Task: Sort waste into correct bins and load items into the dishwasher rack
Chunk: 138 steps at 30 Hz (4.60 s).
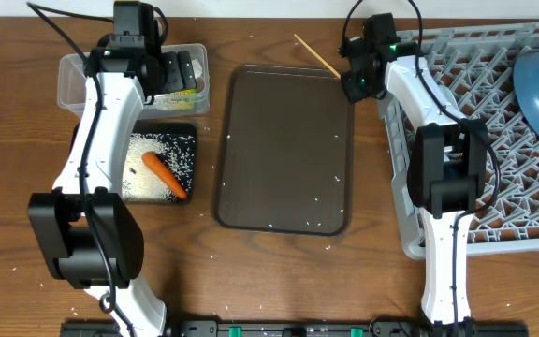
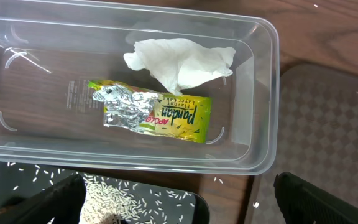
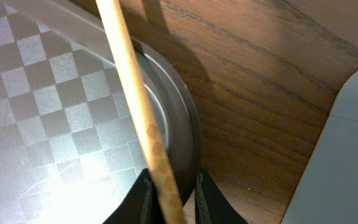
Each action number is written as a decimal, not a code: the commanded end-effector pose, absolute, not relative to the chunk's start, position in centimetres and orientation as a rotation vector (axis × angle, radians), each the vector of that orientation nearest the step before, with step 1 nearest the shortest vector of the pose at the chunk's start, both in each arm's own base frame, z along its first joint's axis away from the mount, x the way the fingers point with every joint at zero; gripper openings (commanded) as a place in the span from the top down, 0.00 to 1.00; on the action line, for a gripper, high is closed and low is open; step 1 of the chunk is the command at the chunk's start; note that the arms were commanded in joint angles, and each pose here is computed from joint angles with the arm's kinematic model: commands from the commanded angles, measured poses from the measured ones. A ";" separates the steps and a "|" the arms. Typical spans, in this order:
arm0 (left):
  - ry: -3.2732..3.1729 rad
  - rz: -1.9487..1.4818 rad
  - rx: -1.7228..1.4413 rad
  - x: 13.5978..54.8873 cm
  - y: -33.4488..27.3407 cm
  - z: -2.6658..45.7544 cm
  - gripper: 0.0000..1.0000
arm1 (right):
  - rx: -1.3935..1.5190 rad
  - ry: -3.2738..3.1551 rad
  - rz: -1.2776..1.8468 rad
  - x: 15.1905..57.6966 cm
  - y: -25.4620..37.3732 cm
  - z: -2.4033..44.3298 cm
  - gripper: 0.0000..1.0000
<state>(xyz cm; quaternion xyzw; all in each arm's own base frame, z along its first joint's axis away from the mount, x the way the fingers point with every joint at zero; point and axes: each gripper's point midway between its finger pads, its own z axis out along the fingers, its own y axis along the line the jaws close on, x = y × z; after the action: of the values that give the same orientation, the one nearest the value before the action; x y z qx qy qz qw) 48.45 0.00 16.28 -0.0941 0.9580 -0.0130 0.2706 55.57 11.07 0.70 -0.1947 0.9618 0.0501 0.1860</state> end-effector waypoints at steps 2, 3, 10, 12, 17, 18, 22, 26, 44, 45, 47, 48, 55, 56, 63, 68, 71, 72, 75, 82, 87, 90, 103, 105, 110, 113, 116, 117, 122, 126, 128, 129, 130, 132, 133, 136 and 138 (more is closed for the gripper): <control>2.577 -0.037 -0.258 48.3 0.0 16.5 0.02 | -0.524 2.775 0.114 54.6 10.2 -0.5 0.91; 2.577 -0.037 -0.258 48.3 0.0 16.5 0.02 | -0.525 2.782 0.119 54.4 10.2 -0.5 0.92; 2.577 -0.037 -0.258 48.3 0.0 16.5 0.02 | -0.530 2.764 0.201 53.8 11.1 2.1 0.96; 2.577 -0.037 -0.258 48.3 0.0 16.6 0.02 | -0.526 2.732 0.214 54.0 11.3 3.9 0.96; 2.577 -0.037 -0.258 48.3 0.0 16.5 0.02 | -0.514 2.647 0.216 54.3 11.6 8.7 0.99; 2.577 -0.037 -0.258 48.3 0.0 16.5 0.02 | -0.514 2.634 0.215 54.2 11.7 9.6 0.99; 2.578 -0.037 -0.258 48.3 0.0 16.5 0.02 | -0.521 2.596 0.213 53.9 12.0 12.0 0.99; 2.577 -0.037 -0.258 48.3 0.0 16.5 0.02 | -0.526 2.581 0.214 53.7 12.2 13.1 0.99; 2.577 -0.037 -0.258 48.3 0.0 16.5 0.02 | -0.507 2.570 0.293 52.9 13.4 14.5 0.99; 2.577 -0.037 -0.258 48.3 0.0 16.5 0.02 | -0.507 2.552 0.319 52.7 13.4 15.6 0.99; 2.577 -0.037 -0.258 48.3 0.0 16.5 0.02 | -0.493 2.520 0.337 52.3 12.8 17.9 0.99; 2.577 -0.037 -0.258 48.3 0.0 16.5 0.02 | -0.479 2.507 0.331 51.9 12.2 19.2 0.99; 2.577 -0.037 -0.258 48.3 0.0 16.5 0.02 | -0.265 2.567 0.156 45.7 3.0 26.3 0.99; 2.577 -0.037 -0.258 48.3 0.0 16.5 0.02 | -0.233 2.599 0.139 44.7 1.9 26.3 0.99; 2.577 -0.037 -0.258 48.3 0.0 16.5 0.02 | 0.108 2.892 0.136 37.6 -5.7 23.1 0.98; 2.577 -0.037 -0.258 48.3 0.0 16.5 0.02 | 0.266 2.984 0.223 35.1 -7.6 20.7 0.99; 2.577 -0.037 -0.258 48.3 0.0 16.5 0.02 | 0.316 3.025 0.247 34.1 -8.4 19.3 0.99; 2.577 -0.037 -0.258 48.3 0.0 16.5 0.02 | 0.314 3.038 0.253 33.8 -8.4 18.9 0.99; 2.577 -0.037 -0.258 48.3 0.0 16.5 0.02 | 0.319 3.075 0.259 33.1 -8.4 17.8 0.99; 2.578 -0.037 -0.258 48.3 0.0 16.5 0.02 | 0.328 3.111 0.258 32.5 -8.4 16.4 0.93; 2.577 -0.037 -0.258 48.3 0.0 16.5 0.02 | 0.325 3.093 0.278 32.9 -8.2 16.5 0.39; 2.577 -0.037 -0.258 48.3 0.0 16.6 0.02 | 0.270 3.039 0.377 33.8 -7.2 17.4 0.38; 2.577 -0.037 -0.258 48.3 0.0 16.5 0.02 | -0.120 2.330 0.202 37.6 -4.8 38.7 0.01; 2.577 -0.037 -0.258 48.3 0.0 16.5 0.02 | -0.149 2.216 0.152 37.3 -4.6 41.9 0.01; 2.577 -0.037 -0.258 48.3 0.0 16.5 0.02 | -0.174 2.101 0.098 34.3 -3.7 45.8 0.01; 2.577 -0.037 -0.258 48.3 0.0 16.5 0.02 | -0.181 2.065 0.082 32.9 -3.2 47.0 0.01; 2.577 -0.037 -0.258 48.3 0.0 16.5 0.02 | -0.187 2.034 0.069 31.7 -2.9 48.0 0.01; 2.577 -0.037 -0.258 48.3 0.0 16.5 0.02 | -0.189 2.027 0.066 31.5 -2.8 48.2 0.01; 2.578 -0.037 -0.258 48.3 0.0 16.5 0.02 | -0.193 2.008 0.059 30.8 -2.6 48.8 0.01; 2.577 -0.037 -0.258 48.3 0.0 16.6 0.02 | -0.188 2.015 0.056 30.8 -2.7 48.6 0.01; 2.577 -0.037 -0.258 48.3 0.0 16.5 0.02 | -0.192 2.007 0.055 30.6 -2.6 48.8 0.01; 2.577 -0.037 -0.258 48.3 0.0 16.5 0.02 | -0.193 2.002 0.053 30.4 -2.5 49.0 0.01; 2.577 -0.037 -0.258 48.3 0.0 16.5 0.02 | -0.194 1.997 0.051 30.1 -2.4 49.1 0.01; 2.578 -0.037 -0.258 48.3 0.0 16.5 0.02 | -0.198 1.976 0.042 29.1 -2.1 49.7 0.01; 2.577 -0.037 -0.258 48.3 0.0 16.5 0.02 | -0.200 1.965 0.037 28.6 -1.9 50.1 0.01; 2.577 -0.037 -0.258 48.3 0.0 16.5 0.02 | -0.206 1.930 0.022 27.1 -1.5 51.0 0.01; 2.578 -0.037 -0.258 48.3 0.0 16.5 0.02 | -0.209 1.916 0.016 26.3 -1.3 51.3 0.01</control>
<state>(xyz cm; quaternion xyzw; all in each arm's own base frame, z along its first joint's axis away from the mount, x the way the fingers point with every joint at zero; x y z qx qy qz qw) 48.45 0.00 16.28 -0.0941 0.9580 -0.0130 0.2705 28.08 -2.05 50.37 -0.0783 0.8279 0.0123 0.5553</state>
